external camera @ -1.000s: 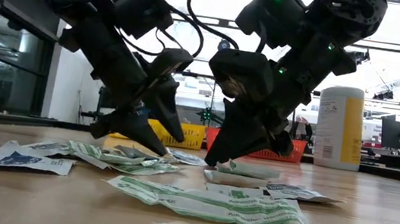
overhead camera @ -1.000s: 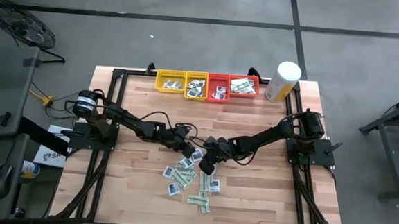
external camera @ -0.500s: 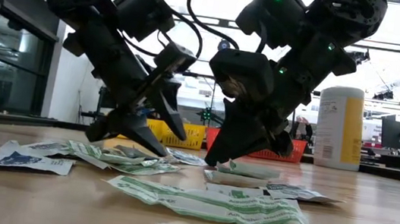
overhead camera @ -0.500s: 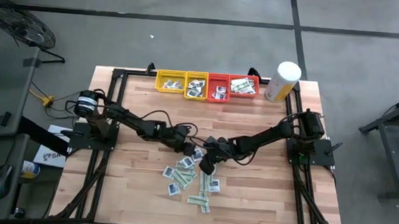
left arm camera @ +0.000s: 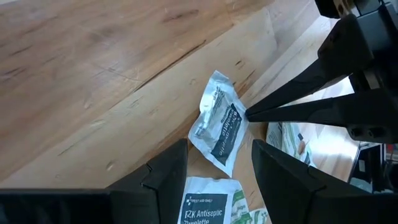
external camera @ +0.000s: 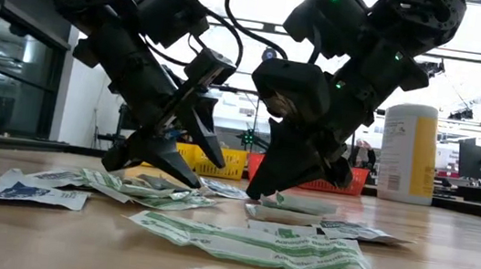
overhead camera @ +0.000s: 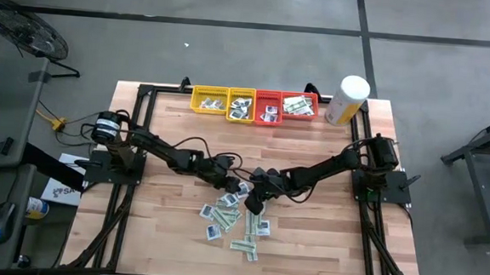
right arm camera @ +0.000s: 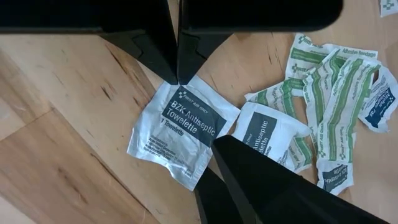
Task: Pick & Place First Aid Supplies
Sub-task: Put the gray packet into the right yellow bin
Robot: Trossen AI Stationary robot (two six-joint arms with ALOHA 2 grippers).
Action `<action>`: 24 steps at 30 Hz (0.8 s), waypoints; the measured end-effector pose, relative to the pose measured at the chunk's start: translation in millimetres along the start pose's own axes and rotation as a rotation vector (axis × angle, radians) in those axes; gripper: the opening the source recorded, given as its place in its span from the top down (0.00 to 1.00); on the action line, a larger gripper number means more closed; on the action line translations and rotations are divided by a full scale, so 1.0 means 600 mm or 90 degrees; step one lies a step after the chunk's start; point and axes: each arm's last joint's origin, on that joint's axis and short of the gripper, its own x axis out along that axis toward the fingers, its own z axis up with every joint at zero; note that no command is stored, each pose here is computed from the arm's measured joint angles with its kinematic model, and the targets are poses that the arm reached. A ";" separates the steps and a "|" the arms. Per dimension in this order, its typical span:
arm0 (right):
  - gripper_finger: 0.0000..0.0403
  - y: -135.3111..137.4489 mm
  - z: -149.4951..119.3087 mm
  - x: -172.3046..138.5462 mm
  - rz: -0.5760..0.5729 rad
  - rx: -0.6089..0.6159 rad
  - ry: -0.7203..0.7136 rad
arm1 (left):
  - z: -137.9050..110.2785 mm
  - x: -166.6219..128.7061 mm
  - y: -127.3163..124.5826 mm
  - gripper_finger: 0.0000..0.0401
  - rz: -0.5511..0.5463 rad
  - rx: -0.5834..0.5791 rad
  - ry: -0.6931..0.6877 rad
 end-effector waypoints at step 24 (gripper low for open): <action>1.00 0.002 0.003 0.001 0.013 -0.002 -0.010 | 0.002 0.000 0.000 0.92 0.003 0.030 -0.018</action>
